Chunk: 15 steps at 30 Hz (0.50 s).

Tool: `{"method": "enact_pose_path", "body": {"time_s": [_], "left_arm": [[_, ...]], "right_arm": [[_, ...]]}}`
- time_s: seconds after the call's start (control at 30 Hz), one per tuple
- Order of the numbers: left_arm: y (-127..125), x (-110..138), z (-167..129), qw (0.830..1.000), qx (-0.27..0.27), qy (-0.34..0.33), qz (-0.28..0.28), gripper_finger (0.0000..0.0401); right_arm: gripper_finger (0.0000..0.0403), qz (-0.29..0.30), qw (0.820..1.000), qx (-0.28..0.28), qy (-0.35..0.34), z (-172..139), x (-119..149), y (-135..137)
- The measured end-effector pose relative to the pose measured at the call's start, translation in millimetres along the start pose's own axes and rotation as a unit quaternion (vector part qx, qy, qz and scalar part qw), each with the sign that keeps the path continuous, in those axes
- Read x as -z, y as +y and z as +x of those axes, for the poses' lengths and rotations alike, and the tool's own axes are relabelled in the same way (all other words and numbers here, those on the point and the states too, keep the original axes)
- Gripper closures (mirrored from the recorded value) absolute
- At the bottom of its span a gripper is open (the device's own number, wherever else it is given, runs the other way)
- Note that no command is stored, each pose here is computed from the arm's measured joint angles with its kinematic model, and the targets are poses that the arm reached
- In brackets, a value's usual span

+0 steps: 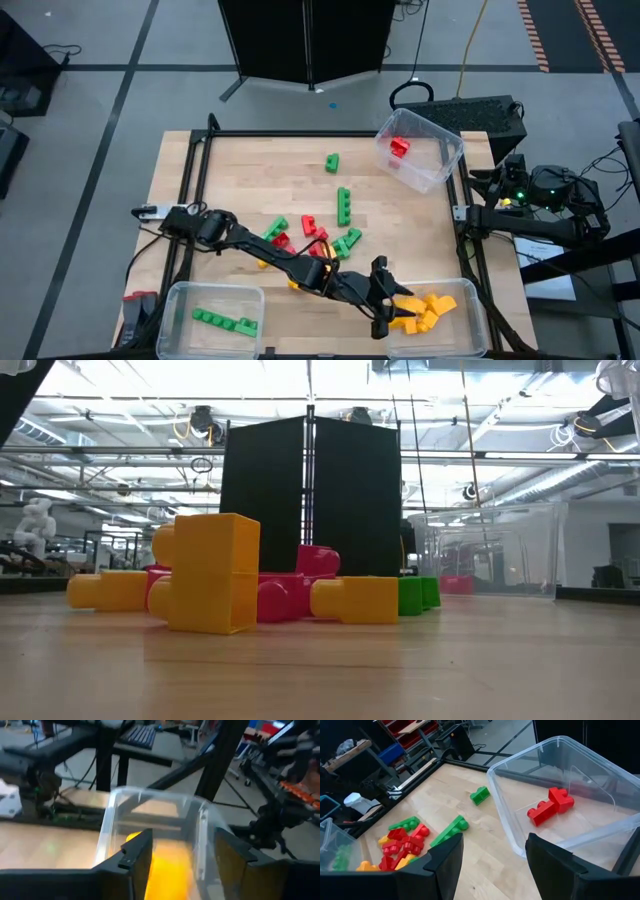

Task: Sort blocks
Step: Put the yellow game piece into the bottom right transparent bin

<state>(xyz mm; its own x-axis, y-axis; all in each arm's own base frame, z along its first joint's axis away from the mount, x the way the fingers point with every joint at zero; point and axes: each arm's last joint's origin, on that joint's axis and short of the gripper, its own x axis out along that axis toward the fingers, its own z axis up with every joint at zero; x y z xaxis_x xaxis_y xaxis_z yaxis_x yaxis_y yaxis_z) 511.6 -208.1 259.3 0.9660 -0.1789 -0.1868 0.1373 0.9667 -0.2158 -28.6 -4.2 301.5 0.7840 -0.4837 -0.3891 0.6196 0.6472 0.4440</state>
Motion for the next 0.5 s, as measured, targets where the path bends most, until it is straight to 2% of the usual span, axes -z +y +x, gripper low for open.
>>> {"method": "enact_pose_path", "body": {"time_s": [0.1,0.2,0.3,0.43,0.5], "left_arm": [[-1,-4,-1,1.0,0.002,-0.005,0.016,0.0207],[-3,-10,-1,1.0,0.006,-0.008,0.006,0.0185],[-4,-30,-13,1.0,-0.003,0.021,0.007,0.0173],[9,-75,-53,0.991,-0.091,0.102,0.002,0.0171],[19,-88,-74,0.98,-0.128,0.147,-0.026,0.0171]], "right_arm": [[0.0195,0.0,1.0,0.0,0.0,0,0,0],[0.0195,0.0,1.0,0.0,0.0,0,0,0],[0.0195,-0.001,1.0,0.0,0.0,0,0,0],[0.0195,-0.002,1.0,0.001,0.001,0,0,0],[0.0195,-0.004,1.0,0.002,0.002,0,1,0]]}}
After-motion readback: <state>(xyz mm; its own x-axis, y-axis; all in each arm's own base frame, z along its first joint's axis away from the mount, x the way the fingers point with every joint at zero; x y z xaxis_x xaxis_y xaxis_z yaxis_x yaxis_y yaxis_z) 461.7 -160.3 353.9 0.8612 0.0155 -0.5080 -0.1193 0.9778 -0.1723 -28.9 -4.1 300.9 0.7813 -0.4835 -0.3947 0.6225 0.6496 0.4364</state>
